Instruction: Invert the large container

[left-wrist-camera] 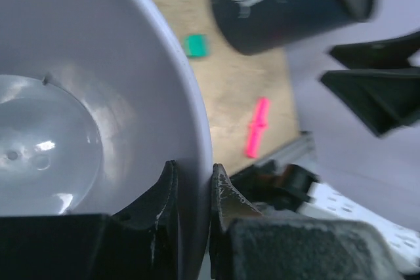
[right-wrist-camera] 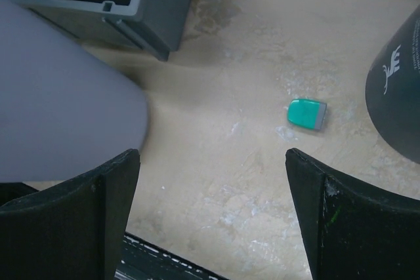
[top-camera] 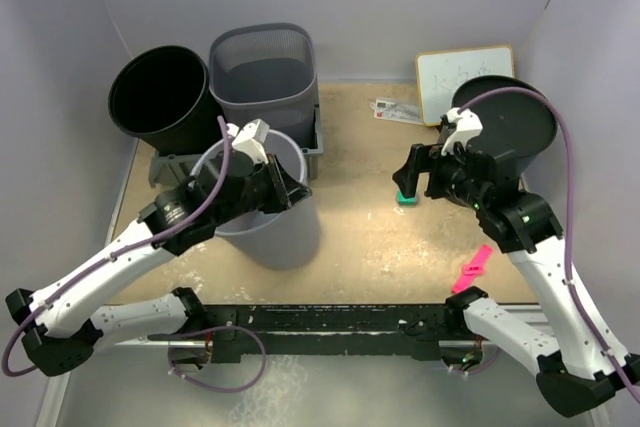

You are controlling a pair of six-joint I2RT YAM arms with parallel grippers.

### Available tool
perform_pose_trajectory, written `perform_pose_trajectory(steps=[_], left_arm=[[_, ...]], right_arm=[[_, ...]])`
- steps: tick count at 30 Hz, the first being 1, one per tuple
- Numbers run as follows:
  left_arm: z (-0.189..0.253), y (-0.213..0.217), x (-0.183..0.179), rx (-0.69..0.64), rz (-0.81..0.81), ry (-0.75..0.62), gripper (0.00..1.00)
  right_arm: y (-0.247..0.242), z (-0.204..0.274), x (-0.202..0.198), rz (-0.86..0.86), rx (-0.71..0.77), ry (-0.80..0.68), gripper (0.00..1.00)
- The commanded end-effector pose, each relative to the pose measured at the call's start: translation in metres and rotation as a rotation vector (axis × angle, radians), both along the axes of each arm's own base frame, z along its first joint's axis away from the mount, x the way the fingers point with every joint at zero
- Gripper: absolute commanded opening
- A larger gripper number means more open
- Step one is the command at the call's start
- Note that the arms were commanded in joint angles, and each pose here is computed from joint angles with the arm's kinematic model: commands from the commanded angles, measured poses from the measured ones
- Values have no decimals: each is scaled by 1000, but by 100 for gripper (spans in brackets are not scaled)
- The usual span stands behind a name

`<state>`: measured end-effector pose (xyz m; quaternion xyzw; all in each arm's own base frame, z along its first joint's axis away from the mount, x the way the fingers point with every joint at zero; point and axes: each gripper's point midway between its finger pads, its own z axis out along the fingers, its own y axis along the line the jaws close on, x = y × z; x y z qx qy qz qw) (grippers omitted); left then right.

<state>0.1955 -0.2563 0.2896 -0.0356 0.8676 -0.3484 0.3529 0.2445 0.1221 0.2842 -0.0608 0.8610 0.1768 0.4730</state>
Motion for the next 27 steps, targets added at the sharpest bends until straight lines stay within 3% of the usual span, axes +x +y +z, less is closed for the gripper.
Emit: perform_pose_trajectory(steps=[1,3,10,27], left_arm=[[81,-61,-44,-585,-264,43,0],[106,-59,-50,-744,-302,-23,0],[117,-49,-50,-795,-294,-98,0],[-14,-33,-27,-424,-141,-12,0]], right_arm=[[0,26,-8,-8,63,-47,94],[7,40,-11,22,104,-64,94],[13,63,-9,51,138,-126,95],[10,30,-8,29,97,-41,95]])
